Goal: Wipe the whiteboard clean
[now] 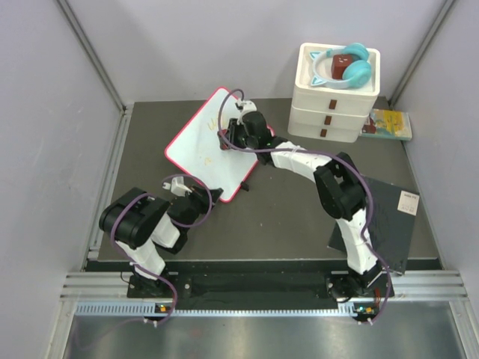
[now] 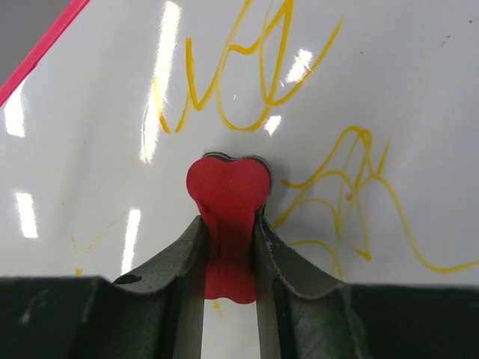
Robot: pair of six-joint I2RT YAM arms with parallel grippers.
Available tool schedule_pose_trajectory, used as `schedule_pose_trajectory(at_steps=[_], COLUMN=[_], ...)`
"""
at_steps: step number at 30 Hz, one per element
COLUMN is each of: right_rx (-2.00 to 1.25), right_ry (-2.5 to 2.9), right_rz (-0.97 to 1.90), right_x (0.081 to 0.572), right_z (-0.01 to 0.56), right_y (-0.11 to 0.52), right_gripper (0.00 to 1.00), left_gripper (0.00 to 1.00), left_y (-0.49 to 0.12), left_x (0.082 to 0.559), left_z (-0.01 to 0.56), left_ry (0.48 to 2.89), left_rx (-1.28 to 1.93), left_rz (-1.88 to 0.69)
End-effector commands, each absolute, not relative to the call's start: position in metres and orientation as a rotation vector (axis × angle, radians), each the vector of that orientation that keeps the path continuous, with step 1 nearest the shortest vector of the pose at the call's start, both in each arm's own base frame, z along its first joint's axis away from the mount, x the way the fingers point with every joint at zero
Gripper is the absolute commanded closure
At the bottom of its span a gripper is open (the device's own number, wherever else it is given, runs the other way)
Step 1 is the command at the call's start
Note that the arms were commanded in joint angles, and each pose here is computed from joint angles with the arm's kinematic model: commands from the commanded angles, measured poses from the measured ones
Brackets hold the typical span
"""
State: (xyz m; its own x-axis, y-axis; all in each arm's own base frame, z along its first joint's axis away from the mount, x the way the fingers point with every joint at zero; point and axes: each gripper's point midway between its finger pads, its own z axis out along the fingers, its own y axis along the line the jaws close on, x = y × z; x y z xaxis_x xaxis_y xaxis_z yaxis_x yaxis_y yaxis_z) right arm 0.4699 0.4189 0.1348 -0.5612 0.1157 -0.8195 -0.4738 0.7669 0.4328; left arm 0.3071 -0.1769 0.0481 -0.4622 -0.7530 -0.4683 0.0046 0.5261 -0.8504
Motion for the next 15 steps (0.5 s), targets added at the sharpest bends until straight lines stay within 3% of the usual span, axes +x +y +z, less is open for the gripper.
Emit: schedule_pose_trajectory(at_steps=[1,15], right_rx=[-0.459,-0.643], right_ry=[2.267,2.246], right_rz=[0.754,0.87], right_x=[0.397,0.335], right_z=[0.069,0.083], right_y=[0.435,0.491], right_gripper=[1.0,1.0], left_gripper=[1.0,1.0], left_y=[-0.127,-0.127], left_x=[0.22,0.22], left_z=[-0.081,-0.081], left_ry=[2.38,2.383], left_rx=[-0.706,-0.695], left_rz=[-0.58,-0.569])
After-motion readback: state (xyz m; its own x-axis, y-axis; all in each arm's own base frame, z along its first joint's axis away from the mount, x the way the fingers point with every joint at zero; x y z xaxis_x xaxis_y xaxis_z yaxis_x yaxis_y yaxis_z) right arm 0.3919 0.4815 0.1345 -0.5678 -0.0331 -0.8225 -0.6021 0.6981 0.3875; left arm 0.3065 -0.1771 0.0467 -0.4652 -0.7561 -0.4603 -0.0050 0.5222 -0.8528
